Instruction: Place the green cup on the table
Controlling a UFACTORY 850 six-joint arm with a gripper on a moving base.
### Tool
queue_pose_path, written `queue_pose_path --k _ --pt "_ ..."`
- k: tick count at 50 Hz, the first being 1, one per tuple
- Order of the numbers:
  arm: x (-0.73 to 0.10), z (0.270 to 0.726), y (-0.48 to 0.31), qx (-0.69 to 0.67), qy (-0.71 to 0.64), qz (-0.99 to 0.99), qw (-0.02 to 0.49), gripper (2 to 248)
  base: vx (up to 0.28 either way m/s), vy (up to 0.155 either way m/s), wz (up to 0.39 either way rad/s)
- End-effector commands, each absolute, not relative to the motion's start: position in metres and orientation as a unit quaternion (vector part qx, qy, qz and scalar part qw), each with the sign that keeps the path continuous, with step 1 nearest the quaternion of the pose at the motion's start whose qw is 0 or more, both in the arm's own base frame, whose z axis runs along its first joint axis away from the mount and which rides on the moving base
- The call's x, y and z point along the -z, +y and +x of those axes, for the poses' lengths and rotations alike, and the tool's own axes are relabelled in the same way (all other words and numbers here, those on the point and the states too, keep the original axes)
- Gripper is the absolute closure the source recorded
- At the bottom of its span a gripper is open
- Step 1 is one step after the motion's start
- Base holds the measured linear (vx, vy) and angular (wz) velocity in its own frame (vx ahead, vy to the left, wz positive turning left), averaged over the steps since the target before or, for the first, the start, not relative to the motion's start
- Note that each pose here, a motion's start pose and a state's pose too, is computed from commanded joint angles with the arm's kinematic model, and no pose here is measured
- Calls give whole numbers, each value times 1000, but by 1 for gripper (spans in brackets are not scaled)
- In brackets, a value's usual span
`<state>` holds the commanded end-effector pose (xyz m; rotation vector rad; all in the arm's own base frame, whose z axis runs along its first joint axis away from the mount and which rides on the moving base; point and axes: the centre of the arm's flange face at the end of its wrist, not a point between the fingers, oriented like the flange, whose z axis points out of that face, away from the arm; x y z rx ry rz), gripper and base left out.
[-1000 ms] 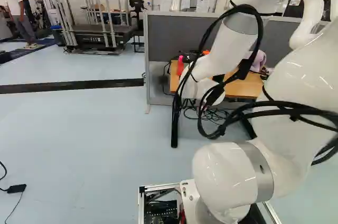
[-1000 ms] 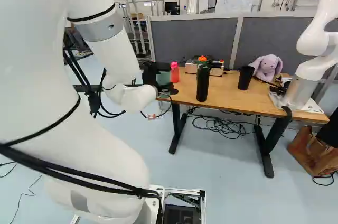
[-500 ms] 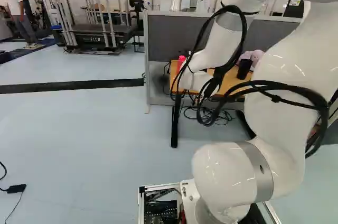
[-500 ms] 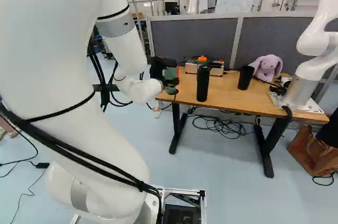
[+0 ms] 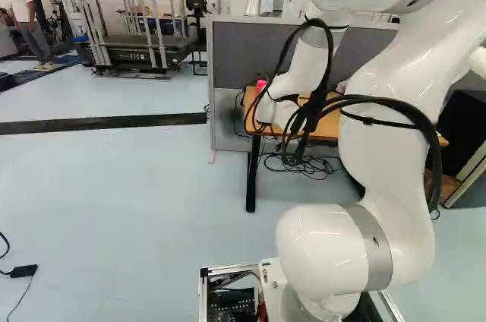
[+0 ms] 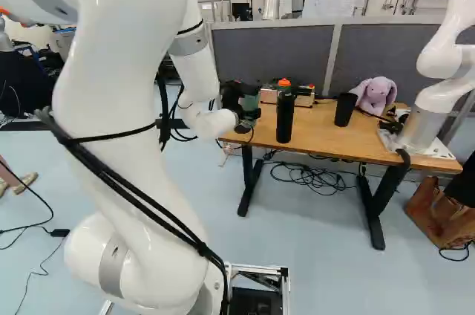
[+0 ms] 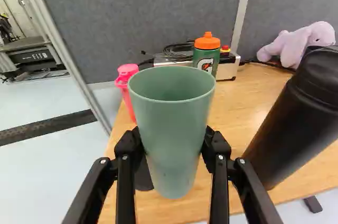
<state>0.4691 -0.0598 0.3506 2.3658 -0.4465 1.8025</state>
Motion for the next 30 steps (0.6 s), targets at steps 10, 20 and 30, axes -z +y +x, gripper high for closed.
queue_pose_path --k 10,20,30 --pt "-341 489 -69 -608 -165 773 79 125 0 0 0" --pt "-332 507 -73 -619 -177 760 89 125 0 0 0" --pt "-321 524 -76 -629 -184 749 96 125 0 0 0"
